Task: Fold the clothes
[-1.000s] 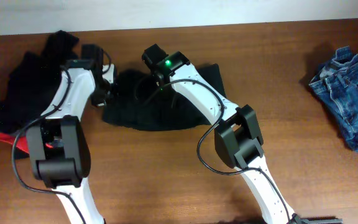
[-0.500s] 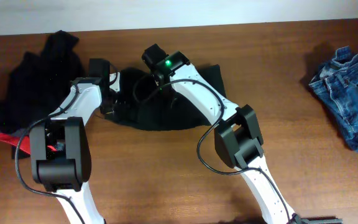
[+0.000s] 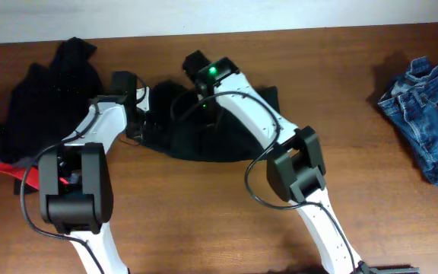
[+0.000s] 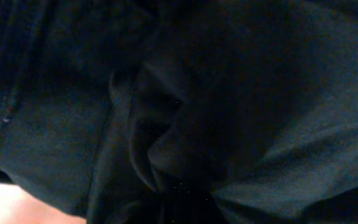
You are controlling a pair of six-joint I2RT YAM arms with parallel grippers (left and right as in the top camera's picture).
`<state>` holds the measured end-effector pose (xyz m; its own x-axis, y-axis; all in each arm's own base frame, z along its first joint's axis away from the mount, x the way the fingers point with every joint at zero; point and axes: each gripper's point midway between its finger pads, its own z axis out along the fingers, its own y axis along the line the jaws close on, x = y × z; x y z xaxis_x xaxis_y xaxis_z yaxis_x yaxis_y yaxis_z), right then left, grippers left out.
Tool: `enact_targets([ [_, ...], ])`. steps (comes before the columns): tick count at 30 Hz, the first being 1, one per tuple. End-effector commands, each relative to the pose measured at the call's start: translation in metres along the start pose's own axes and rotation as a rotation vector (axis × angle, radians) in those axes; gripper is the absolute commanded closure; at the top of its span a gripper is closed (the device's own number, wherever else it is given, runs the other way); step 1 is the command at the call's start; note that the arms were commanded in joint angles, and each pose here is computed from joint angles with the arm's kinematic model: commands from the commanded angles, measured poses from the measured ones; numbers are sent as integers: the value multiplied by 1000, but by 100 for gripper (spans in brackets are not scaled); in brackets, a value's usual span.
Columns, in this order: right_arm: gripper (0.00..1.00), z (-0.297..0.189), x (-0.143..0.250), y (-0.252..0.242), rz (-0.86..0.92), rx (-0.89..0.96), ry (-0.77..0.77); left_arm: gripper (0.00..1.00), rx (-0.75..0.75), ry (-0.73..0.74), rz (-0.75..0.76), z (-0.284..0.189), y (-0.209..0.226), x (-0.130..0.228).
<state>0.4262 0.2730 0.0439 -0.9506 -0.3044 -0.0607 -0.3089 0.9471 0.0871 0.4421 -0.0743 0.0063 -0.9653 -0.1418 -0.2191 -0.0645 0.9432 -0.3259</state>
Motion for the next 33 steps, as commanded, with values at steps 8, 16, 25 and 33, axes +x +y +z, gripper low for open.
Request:
enact_targets([
  [8,96,-32,5,-125,246,50,51,99,-11,68,-23,20,6,21],
  [16,96,-57,15,-141,243,53,50,99,-39,59,-38,20,12,19],
  [25,96,-50,15,-83,126,50,56,99,-33,26,-56,20,11,11],
  [33,0,-32,30,-30,58,52,96,99,-30,13,-58,19,12,7],
])
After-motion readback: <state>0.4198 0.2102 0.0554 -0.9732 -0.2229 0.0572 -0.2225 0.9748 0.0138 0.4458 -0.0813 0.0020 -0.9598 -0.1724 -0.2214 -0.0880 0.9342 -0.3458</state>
